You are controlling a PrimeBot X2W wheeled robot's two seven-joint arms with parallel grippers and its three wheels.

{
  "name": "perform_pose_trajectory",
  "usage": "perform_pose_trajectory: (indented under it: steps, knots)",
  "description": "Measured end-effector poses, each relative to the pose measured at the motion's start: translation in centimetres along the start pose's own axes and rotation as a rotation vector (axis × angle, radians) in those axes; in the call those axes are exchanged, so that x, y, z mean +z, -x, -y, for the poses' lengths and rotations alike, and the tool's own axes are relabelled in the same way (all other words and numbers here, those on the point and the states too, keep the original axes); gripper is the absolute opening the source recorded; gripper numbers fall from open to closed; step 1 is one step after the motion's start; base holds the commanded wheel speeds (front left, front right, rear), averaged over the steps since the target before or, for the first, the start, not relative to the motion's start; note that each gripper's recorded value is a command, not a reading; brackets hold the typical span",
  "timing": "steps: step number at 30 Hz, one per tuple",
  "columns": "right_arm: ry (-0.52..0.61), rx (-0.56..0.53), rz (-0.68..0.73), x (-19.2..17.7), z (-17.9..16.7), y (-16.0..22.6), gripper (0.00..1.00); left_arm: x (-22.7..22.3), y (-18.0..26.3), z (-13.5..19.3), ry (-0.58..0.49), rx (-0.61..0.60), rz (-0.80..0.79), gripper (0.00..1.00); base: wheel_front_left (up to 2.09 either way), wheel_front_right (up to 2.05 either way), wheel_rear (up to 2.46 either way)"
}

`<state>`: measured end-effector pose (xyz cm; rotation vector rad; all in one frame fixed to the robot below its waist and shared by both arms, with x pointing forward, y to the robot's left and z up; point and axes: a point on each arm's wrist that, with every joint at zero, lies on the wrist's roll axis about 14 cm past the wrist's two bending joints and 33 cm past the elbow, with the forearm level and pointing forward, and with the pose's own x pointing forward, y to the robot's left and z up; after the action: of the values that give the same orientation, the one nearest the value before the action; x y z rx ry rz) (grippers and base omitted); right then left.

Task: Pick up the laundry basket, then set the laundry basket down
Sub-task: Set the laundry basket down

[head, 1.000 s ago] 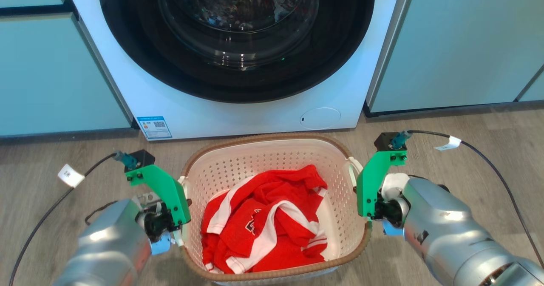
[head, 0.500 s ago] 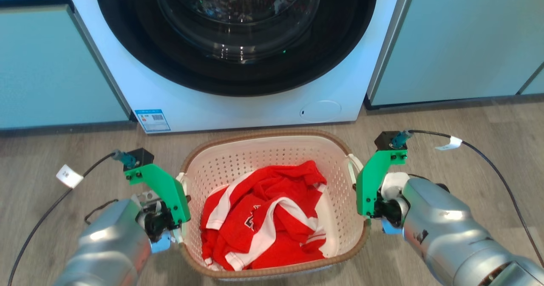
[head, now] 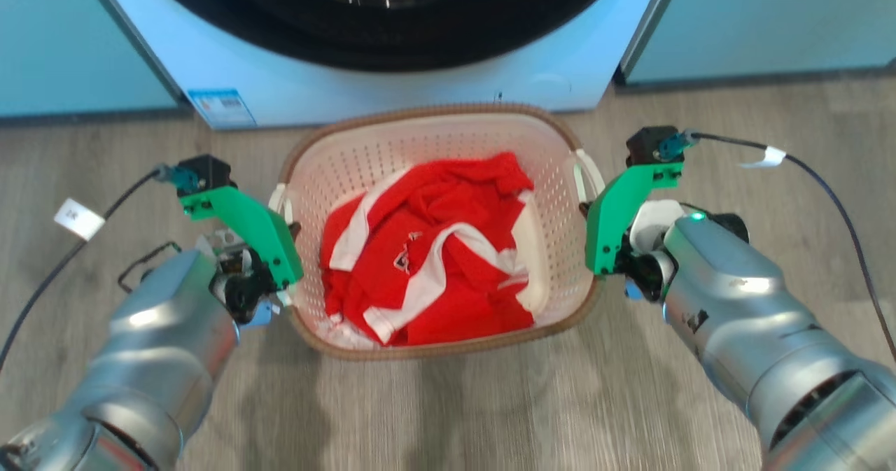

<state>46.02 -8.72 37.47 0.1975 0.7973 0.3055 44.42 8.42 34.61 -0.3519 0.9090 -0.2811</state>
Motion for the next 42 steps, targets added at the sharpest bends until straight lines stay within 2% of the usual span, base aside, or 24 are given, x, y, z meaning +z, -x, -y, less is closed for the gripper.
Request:
perform_pose_trajectory:
  steps: [12,23,36,42]
  knots:
    - [-0.010,-0.013,-0.032,-2.4,2.5,-6.4,0.00,-1.0,-6.2,-2.7,-0.014,0.018,-0.015,0.00,0.00,0.00,0.00]
    - [-0.004,-0.013,-0.064,-6.6,4.3,-11.2,0.00,-4.6,-10.9,-5.7,0.010,0.048,-0.028,0.00,0.00,0.00,0.00]
    - [0.005,-0.010,-0.124,-11.5,6.1,-15.1,0.00,-8.4,-14.6,-8.0,-0.003,0.061,-0.062,0.00,0.00,0.00,0.00]
    - [-0.010,-0.028,-0.119,-12.4,7.2,-15.9,0.00,-7.4,-16.1,-7.9,-0.006,0.050,-0.028,0.00,0.00,0.00,0.00]
